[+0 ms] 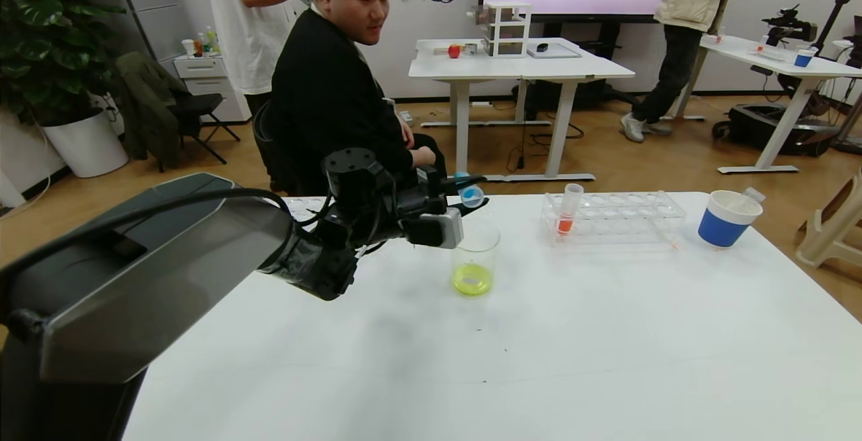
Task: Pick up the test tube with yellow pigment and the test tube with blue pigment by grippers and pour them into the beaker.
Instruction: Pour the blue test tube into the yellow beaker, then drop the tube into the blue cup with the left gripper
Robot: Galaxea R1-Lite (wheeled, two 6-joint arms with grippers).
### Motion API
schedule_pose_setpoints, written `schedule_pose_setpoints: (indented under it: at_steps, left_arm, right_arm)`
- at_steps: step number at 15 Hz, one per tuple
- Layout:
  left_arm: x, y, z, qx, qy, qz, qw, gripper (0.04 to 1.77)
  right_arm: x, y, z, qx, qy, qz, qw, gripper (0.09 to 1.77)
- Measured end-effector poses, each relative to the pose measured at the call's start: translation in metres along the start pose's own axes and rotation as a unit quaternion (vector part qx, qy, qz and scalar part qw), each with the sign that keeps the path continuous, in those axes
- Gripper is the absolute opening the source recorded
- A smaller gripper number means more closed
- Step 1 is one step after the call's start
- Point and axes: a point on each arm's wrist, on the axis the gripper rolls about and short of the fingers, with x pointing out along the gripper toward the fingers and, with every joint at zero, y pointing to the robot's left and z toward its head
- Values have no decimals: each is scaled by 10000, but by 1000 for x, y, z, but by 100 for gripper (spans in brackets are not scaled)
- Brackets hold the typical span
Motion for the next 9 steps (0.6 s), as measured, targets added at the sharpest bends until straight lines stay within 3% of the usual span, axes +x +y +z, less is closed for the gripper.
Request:
schedule_pose_setpoints:
  at_steps: [3,9]
  left_arm:
    - [3,0,1,387,-141,1,9992,50]
    - [3,-5,-1,904,-99,-50,9958,50]
  right_arm:
    - [0,0,0,0,0,2,10000,174]
    - [0,0,0,0,-2,0,10000,174]
